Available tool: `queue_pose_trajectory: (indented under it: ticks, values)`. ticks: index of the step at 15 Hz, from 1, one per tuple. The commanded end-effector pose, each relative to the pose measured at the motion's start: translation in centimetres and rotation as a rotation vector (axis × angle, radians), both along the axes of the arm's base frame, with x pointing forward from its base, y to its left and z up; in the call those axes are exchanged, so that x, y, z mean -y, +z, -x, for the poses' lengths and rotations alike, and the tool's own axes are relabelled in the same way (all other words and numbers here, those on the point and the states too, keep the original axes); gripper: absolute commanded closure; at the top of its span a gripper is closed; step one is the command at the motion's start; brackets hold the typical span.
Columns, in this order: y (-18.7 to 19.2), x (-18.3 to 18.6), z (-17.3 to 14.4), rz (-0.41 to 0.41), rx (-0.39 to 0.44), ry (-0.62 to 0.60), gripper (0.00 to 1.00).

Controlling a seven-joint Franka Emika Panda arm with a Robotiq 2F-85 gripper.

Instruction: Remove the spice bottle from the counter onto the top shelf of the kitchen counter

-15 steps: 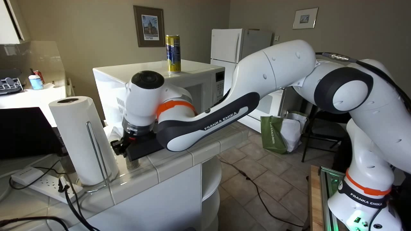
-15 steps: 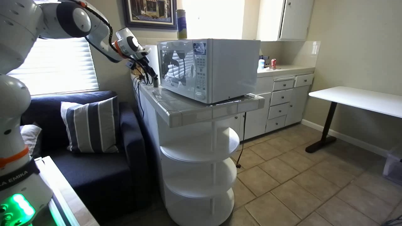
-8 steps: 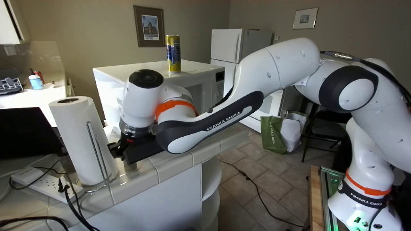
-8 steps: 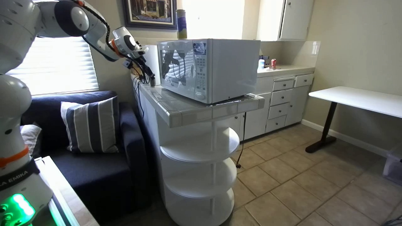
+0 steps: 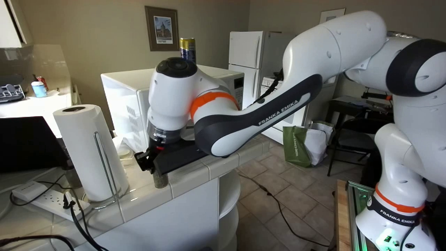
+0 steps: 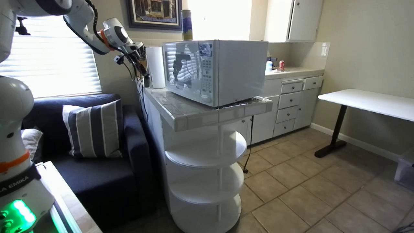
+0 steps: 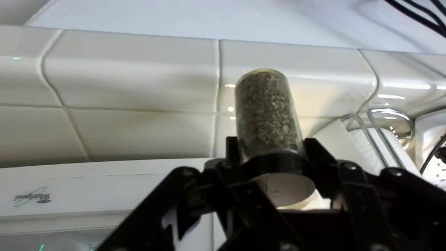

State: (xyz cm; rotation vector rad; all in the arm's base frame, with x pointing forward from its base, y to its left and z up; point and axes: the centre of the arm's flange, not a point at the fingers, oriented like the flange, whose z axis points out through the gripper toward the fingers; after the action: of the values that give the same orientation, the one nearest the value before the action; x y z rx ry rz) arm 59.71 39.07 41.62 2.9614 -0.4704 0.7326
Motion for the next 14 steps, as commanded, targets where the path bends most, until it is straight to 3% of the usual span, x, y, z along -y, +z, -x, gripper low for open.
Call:
queue_pose_trajectory:
  ticks: [1, 5, 8, 14]
  values:
    - [0.4, 4.6, 7.2, 0.036, 0.002, 0.008, 0.76]
    - [0.0, 7.4, 10.5, 0.065, 0.056, 0.160, 0.76]
    - [-1.1, 9.5, 12.8, 0.023, 0.067, 0.227, 0.76]
    - [-6.2, 17.3, 16.7, -0.055, 0.028, 0.205, 0.76]
